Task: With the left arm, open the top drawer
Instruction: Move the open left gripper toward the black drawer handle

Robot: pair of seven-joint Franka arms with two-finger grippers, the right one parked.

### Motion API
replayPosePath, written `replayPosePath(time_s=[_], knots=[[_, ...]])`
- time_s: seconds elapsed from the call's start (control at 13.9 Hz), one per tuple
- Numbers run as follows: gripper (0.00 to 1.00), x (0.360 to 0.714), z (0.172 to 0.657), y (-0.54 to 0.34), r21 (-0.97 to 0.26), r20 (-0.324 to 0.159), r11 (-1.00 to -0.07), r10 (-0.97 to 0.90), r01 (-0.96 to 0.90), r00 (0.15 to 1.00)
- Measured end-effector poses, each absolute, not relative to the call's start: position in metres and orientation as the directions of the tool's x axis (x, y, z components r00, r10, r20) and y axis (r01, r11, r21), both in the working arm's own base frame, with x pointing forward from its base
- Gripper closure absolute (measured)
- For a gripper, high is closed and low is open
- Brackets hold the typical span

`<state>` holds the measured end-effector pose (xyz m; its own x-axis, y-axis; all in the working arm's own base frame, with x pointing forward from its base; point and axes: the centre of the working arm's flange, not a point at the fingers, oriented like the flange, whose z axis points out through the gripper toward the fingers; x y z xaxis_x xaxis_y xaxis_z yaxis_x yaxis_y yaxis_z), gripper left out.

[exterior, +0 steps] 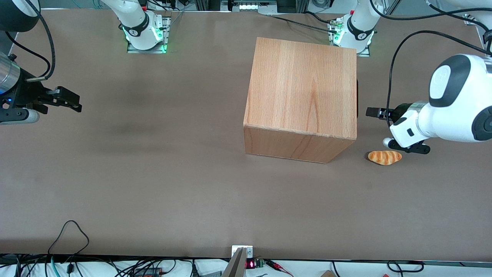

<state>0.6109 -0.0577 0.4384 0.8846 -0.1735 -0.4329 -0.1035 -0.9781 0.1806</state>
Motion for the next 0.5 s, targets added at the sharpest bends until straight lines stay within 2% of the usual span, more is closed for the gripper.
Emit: replayPosePath(time_s=[0.5], knots=[[0.0,0.604,0.411,-0.023,0.344,-0.482,-0.92,-0.344,-0.187,0.806]])
